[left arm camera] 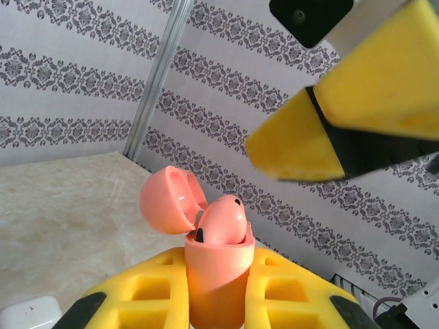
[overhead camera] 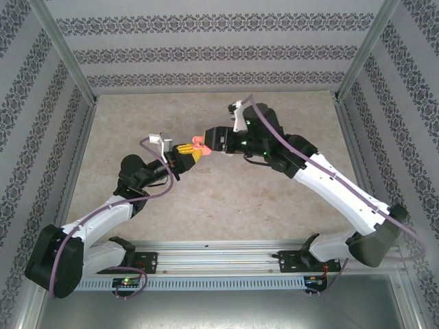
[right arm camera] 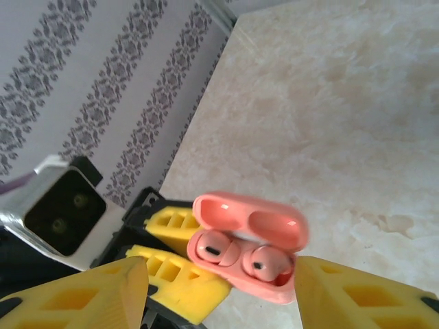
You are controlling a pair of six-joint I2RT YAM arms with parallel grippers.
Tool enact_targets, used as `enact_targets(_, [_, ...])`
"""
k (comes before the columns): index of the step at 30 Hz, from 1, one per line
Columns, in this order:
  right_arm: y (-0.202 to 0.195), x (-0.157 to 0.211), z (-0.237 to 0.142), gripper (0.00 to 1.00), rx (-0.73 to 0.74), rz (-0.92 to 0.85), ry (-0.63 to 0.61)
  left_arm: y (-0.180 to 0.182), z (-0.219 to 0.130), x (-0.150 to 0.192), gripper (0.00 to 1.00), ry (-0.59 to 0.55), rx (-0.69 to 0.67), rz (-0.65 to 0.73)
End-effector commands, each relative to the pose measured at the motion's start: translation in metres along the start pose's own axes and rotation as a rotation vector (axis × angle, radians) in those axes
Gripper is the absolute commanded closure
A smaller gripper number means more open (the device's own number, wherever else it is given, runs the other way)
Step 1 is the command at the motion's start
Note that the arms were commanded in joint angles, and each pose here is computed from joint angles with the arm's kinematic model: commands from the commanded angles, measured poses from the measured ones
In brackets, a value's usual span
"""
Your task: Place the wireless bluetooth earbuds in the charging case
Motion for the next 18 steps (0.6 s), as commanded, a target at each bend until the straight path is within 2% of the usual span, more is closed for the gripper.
enact_targets(1, [-0.008, -0.008, -0.018, 0.42, -0.043, 0.046, -0.012, -0.016, 0.001, -0.010, 1.00, -0.021, 0.082, 0.050])
enact_targets(6, [-0.032, -0.020, -0.022, 0.51, -0.075, 0.129, 0.012, -0.032, -0.003, -0.016, 1.00, -0.034, 0.179, 0.103])
enact_targets(11, [-0.036, -0.018, -0.006, 0.62, -0.204, 0.203, 0.111, -0.042, 0.001, -0.024, 1.00, -0.035, 0.271, 0.111])
enact_targets(14, [-0.037, -0.013, 0.005, 0.65, -0.254, 0.231, 0.167, -0.043, 0.005, -0.028, 1.00, -0.038, 0.301, 0.104])
enact_targets(18, [-0.036, -0.008, 0.011, 0.67, -0.318, 0.254, 0.179, -0.040, 0.011, -0.029, 1.00, -0.051, 0.328, 0.086])
Point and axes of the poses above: each hand's point on the last joint's axis, 136 mm out from that joint toward the fingers, its own z axis out along the fingers, its own y axis along the line the jaws close on, x = y × z, the point moved 5 cm from there along -z, back along the fingers, and after that the axes turned 2 degrees about z, right-handed, at the moved point
